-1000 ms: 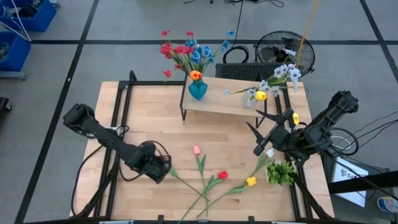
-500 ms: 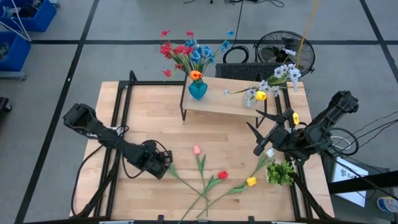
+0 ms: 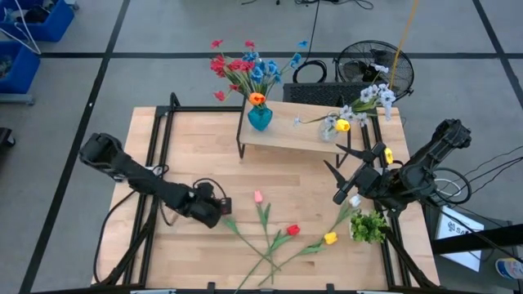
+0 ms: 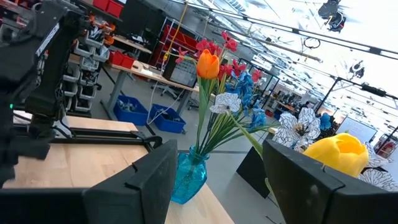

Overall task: Pick and place flowers into a vace then onto a shelf
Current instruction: Put the left red tulip into the blue vase on the shelf

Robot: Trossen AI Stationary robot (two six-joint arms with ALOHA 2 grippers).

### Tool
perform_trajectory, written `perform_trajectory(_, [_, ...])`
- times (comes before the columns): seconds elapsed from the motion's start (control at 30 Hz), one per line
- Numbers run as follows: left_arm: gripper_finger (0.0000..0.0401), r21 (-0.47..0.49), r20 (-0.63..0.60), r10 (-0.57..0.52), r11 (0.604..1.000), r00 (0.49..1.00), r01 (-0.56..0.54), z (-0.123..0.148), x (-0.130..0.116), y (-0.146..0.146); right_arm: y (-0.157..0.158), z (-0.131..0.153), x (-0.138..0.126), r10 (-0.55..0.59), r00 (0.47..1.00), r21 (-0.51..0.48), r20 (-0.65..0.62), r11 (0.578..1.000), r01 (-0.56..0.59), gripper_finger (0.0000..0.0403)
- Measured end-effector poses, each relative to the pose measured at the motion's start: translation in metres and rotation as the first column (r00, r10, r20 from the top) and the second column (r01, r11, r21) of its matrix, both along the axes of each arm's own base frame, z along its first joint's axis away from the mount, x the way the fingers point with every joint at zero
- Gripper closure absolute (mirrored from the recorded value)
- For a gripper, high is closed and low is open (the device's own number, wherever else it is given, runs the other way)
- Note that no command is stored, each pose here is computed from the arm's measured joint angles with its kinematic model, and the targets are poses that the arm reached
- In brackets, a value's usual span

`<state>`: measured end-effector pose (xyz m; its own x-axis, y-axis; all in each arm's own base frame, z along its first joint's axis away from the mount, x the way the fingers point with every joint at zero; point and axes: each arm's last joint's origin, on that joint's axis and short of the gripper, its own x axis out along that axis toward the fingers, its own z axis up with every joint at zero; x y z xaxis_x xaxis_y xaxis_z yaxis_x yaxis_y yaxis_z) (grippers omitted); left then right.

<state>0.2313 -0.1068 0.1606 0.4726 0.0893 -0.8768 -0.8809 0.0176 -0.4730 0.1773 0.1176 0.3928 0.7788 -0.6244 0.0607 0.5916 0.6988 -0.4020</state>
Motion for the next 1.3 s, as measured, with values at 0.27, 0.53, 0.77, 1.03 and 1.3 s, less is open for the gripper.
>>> perform_trajectory(0.27, [0.0394, 0.460, 0.401, -0.157, 0.886, 0.903, -0.051, 0.137, 0.010, 0.023, 0.000, 0.000, 0.000, 0.000, 1.000, 0.000, 0.000, 1.000, 0.000, 0.0174])
perform_trajectory(0.53, [0.0394, 0.967, 0.175, -0.327, 0.233, 0.929, -0.100, 0.307, -0.018, 0.051, 0.000, 0.000, 0.000, 0.001, 1.000, 0.023, 0.018, 1.000, -0.002, 0.0174])
perform_trajectory(0.77, [0.0395, 0.993, -0.037, -0.257, -0.118, 0.966, 0.007, 0.365, -0.022, 0.053, 0.000, 0.000, 0.000, 0.003, 0.999, 0.063, 0.050, 0.998, -0.006, 0.0174])
perform_trajectory(1.03, [0.0395, 0.977, -0.153, -0.095, -0.164, 0.984, 0.136, 0.365, -0.001, 0.065, 0.000, 0.000, 0.000, 0.003, 0.998, 0.070, 0.056, 0.998, -0.007, 0.0174])
perform_trajectory(1.3, [0.0394, 0.972, -0.145, -0.035, -0.191, 0.989, 0.136, 0.356, 0.032, 0.083, 0.000, 0.000, 0.000, 0.003, 0.998, 0.079, 0.063, 0.997, -0.008, 0.0174])
